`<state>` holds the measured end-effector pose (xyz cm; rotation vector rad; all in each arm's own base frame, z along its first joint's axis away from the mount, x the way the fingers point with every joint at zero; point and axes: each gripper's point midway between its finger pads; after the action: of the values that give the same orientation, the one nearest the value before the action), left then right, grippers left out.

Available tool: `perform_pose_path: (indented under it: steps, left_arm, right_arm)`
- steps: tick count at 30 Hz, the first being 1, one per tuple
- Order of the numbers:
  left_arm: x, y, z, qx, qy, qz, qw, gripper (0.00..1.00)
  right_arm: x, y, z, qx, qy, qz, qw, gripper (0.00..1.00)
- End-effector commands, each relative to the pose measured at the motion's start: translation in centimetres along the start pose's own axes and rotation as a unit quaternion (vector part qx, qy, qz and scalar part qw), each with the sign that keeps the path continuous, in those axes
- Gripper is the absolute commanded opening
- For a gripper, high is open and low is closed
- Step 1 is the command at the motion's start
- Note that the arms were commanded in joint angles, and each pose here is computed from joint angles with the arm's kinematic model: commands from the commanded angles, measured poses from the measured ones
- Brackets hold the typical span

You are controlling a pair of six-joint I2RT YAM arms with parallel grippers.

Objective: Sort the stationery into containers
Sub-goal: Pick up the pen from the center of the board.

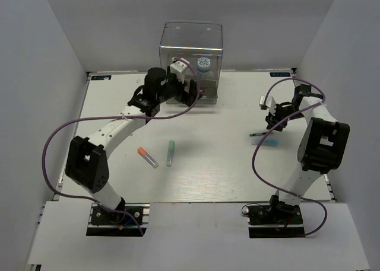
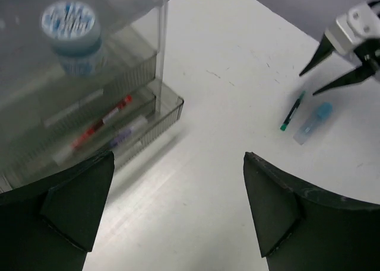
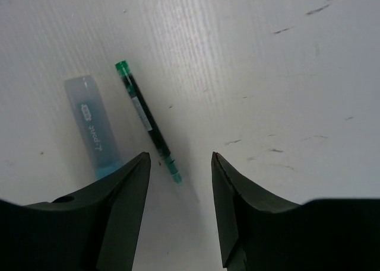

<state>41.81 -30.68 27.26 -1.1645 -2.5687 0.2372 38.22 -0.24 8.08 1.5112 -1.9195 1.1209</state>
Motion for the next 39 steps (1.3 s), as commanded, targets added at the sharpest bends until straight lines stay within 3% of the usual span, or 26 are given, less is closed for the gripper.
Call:
perform_pose_path:
  steps: [1, 3, 6, 16, 31, 39]
  left_arm:
    - [2.0, 1.9, 2.3, 0.158, -0.015, -0.089, 0.983, 0.99]
    - [2.8, 2.8, 4.0, 0.192, -0.012, -0.124, 0.974, 0.99]
    - [5.1, 5.4, 5.9, 0.28, -0.031, -0.229, 0.932, 0.99]
    - [7.8, 5.5, 10.9, 0.371, -0.043, -0.251, 0.893, 0.99]
    - [7.8, 5.6, 11.5, 0.386, -0.033, -0.26, 0.885, 0.99]
    - [7.8, 5.5, 11.5, 0.394, -0.036, -0.26, 0.881, 0.99]
  right_arm:
    - [0.3, 1.0, 0.3, 0.047, 0.01, -0.053, 0.997, 0.52]
    - [-0.1, 1.2, 0.6, 0.064, 0.013, -0.063, 0.996, 0.52]
    - [-0.9, 1.3, 1.8, 0.06, 0.028, -0.071, 0.995, 0.52]
    - [-2.4, 0.0, 3.9, 0.059, 0.048, -0.091, 0.993, 0.52]
    - [-3.7, 2.8, 2.8, 0.067, 0.031, -0.147, 0.986, 0.5]
    - [-4.6, 5.2, 3.6, 0.06, 0.053, -0.164, 0.983, 0.47]
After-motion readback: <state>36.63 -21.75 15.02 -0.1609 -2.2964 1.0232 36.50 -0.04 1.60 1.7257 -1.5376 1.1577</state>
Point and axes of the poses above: each gripper's point midway between its finger pads, its own x axis back along the fingers, its own y axis along the line the jaws close on, z = x × y, and after that the axes turned 13 degrees about x, right-handed
